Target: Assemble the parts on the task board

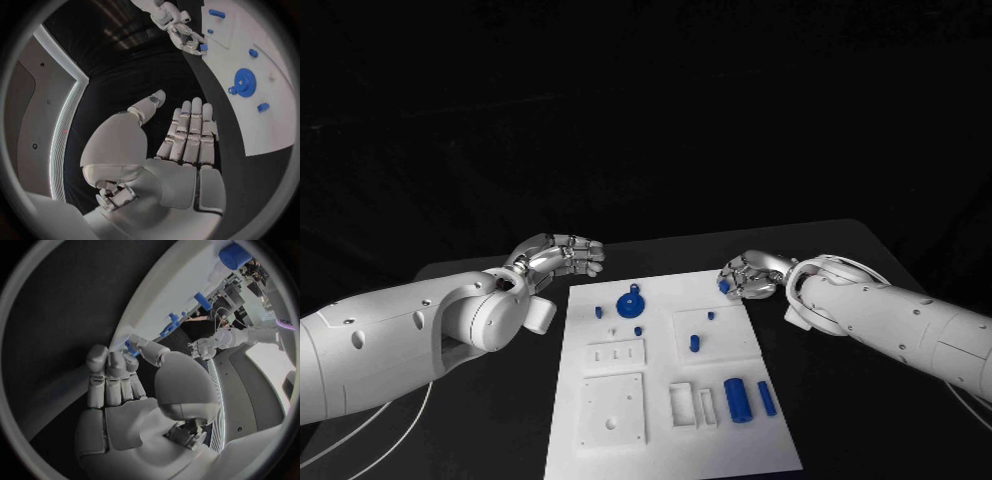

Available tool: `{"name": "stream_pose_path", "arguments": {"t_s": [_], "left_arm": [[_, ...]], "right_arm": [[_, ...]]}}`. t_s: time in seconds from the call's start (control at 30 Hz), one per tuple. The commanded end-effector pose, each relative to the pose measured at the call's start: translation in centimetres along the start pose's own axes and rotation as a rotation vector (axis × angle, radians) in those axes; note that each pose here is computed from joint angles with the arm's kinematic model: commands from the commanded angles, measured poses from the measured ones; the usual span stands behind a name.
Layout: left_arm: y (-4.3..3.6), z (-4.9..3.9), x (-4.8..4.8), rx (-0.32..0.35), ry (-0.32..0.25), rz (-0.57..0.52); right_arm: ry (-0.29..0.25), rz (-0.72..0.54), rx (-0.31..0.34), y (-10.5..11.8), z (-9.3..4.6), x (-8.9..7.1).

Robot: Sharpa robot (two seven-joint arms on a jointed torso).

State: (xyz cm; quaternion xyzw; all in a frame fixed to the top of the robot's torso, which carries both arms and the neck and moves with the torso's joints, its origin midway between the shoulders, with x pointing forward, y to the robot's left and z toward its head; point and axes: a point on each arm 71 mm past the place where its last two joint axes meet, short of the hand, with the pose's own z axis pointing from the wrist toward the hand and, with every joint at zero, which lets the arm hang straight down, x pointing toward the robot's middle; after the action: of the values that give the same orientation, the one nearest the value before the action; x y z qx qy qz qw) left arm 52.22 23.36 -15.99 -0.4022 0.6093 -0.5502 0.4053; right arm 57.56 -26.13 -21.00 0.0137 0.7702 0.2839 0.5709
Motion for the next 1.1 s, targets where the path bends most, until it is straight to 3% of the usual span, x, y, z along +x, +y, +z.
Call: {"name": "stream_pose_path", "arguments": {"t_s": [0.03,1.1], "left_arm": [[-0.15,0.05,0.28,0.012,0.017,-0.007],[-0.12,0.05,0.25,0.009,0.017,-0.007]], "right_arm": [[0.028,-0.001,-0.011,0.06,0.03,0.46],[0.023,-0.002,-0.012,0.09,0.11,0.55]]}}
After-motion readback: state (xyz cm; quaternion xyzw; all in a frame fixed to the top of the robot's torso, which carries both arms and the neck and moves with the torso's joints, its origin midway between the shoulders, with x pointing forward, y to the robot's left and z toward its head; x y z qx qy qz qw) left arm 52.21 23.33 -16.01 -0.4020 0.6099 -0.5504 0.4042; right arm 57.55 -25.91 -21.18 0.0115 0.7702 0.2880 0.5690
